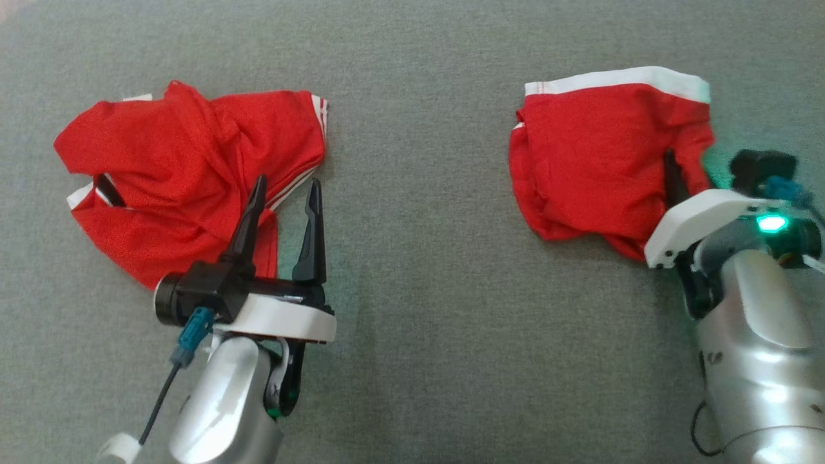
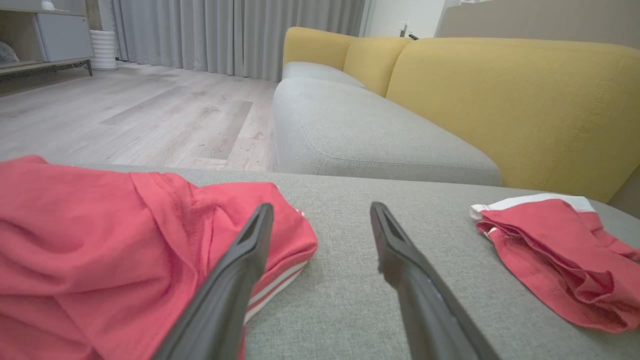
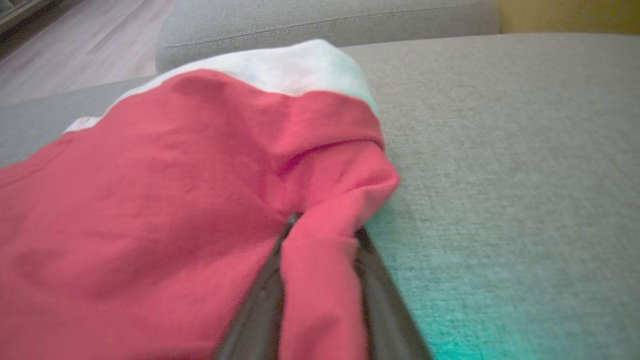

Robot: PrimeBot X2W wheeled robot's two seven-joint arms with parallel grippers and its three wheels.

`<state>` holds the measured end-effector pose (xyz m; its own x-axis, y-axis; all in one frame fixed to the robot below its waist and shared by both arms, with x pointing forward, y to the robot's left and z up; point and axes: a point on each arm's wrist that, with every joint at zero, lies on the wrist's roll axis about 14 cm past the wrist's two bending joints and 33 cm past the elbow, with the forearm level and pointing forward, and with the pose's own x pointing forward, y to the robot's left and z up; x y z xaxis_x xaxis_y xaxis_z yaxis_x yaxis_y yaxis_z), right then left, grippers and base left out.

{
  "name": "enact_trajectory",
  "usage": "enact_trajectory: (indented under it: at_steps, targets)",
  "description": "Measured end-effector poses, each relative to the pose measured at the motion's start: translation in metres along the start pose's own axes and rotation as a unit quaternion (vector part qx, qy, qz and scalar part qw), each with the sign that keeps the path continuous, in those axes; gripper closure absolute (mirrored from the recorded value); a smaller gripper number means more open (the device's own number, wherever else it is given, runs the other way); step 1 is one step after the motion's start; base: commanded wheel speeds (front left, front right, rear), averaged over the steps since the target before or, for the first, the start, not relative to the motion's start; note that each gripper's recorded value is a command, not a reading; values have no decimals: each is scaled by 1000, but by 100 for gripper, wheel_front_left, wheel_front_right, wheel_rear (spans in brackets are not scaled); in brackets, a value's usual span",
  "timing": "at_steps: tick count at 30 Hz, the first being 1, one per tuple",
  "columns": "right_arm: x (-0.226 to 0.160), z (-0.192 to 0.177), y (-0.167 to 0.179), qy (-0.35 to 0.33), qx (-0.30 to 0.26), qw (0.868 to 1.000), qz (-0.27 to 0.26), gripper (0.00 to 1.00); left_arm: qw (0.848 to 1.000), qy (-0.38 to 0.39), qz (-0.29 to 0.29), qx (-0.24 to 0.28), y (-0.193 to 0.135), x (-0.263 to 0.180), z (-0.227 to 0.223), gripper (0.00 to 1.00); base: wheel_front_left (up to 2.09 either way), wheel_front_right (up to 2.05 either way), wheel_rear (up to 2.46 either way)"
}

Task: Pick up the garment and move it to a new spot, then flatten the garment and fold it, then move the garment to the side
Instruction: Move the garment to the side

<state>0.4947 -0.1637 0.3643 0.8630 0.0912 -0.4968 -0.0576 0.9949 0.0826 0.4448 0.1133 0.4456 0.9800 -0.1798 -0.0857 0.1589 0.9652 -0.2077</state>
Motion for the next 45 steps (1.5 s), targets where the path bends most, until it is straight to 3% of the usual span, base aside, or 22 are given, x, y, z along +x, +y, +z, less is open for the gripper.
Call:
enact_trajectory:
  at_steps: [4, 8, 10, 15, 16, 23, 35, 36, 37, 45]
  targets:
    - [-7, 8, -5, -15, -66, 998, 5, 100, 1000, -4, -6, 0, -5, 1, 4, 0, 0, 0, 0]
    - [-18, 24, -38, -27, -135, 990, -15, 100, 1000, -12, -15, -1, -12, 3, 10, 0, 0, 0, 0]
    - [-24, 34, -58, -31, -197, 979, -26, 100, 1000, -15, -18, -2, -14, 5, 11, 0, 0, 0, 0]
    - [-37, 41, -115, -3, -285, 956, -65, 100, 1000, -13, -17, -4, -13, 8, 8, 0, 0, 0, 0]
    - [-41, 40, -139, 17, -304, 949, -85, 100, 1000, -10, -16, -5, -11, 8, 6, 0, 0, 0, 0]
    - [-54, 43, -219, 75, -316, 931, -167, 100, 1000, -11, -5, -4, 0, 18, 5, 0, 0, 0, 0]
    - [-42, 34, -231, 94, -313, 926, -189, 100, 1000, -2, 8, -3, 12, 23, -4, 0, 0, 0, 0]
    - [-43, 34, -230, 93, -308, 927, -192, 68, 1000, -3, 8, -2, 12, 23, -3, 0, 0, 0, 0]
    - [-44, 36, -230, 90, -306, 928, -194, 0, 1000, -4, 7, -2, 12, 23, -2, 0, 0, 0, 0]
    - [-56, 69, -211, 22, -279, 938, -203, 0, 1000, -31, 1, 0, 5, 18, 21, 0, 0, 0, 0]
